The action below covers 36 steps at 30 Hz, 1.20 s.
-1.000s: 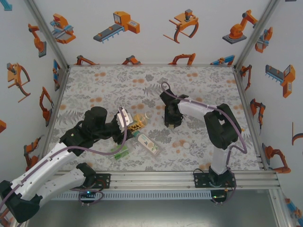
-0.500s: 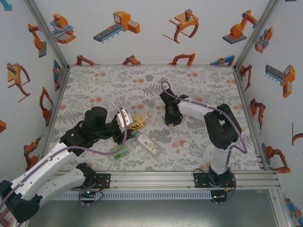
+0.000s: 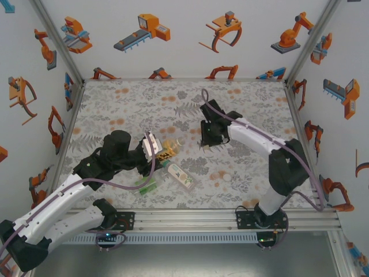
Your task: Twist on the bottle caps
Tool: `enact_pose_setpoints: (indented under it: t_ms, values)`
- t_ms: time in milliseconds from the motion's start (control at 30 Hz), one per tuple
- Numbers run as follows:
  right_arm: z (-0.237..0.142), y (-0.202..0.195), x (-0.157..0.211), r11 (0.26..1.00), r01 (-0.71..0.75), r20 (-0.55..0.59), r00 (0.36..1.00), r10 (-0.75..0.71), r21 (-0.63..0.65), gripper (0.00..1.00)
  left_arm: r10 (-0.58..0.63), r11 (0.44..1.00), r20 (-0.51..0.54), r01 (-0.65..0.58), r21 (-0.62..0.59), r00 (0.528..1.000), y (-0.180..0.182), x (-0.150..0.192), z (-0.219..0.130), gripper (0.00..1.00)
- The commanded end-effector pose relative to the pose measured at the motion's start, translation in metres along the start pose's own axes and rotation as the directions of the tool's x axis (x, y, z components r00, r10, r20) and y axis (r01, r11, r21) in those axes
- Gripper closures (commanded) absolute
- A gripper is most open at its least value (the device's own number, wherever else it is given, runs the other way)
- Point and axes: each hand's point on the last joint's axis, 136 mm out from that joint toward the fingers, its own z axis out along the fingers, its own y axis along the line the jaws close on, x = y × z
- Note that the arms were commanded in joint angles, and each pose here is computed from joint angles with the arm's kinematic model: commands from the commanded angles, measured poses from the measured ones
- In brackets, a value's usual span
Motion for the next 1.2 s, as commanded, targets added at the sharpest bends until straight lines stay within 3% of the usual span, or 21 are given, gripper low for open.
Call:
enact_pose_setpoints:
  t_ms: [0, 133, 267, 400, 467, 667, 867, 1167]
  values:
    - [-0.064, 0.053, -0.026, 0.957, 0.162, 0.127, 0.983, -0.135, -0.242, 0.95, 0.048, 0.999, 0.013, -0.048, 0.005, 0.999, -0.001, -0.010, -0.007, 1.00]
    - [-0.120, 0.087, -0.039, 0.866, 0.318, 0.298, 0.931, -0.210, -0.385, 1.00, 0.078, 0.997, 0.020, -0.078, 0.005, 0.997, -0.001, -0.015, -0.012, 1.00]
    - [-0.181, 0.122, -0.035, 0.680, 0.535, 0.510, 0.818, -0.267, -0.502, 1.00, 0.112, 0.994, 0.037, -0.113, 0.015, 0.993, -0.004, -0.022, -0.019, 1.00]
    - [-0.239, 0.145, -0.018, 0.467, 0.727, 0.679, 0.667, -0.306, -0.504, 1.00, 0.160, 0.985, 0.044, -0.162, 0.051, 0.986, -0.012, -0.025, -0.025, 1.00]
    - [-0.258, 0.152, -0.007, 0.363, 0.790, 0.724, 0.605, -0.332, -0.494, 1.00, 0.176, 0.982, 0.043, -0.178, 0.065, 0.984, -0.015, -0.026, -0.028, 1.00]
    - [-0.287, 0.162, 0.022, 0.146, 0.874, 0.789, 0.482, -0.382, -0.463, 1.00, 0.209, 0.971, 0.067, -0.216, 0.105, 0.976, -0.022, -0.035, -0.035, 1.00]
    - [-0.291, 0.171, 0.042, 0.040, 0.919, 0.829, 0.372, -0.419, -0.392, 1.00, 0.213, 0.970, 0.080, -0.220, 0.107, 0.974, -0.021, -0.044, -0.038, 1.00]
    - [-0.289, 0.178, 0.053, 0.000, 0.923, 0.826, 0.345, -0.445, -0.386, 1.00, 0.200, 0.974, 0.060, -0.205, 0.102, 0.978, -0.018, -0.042, -0.035, 1.00]
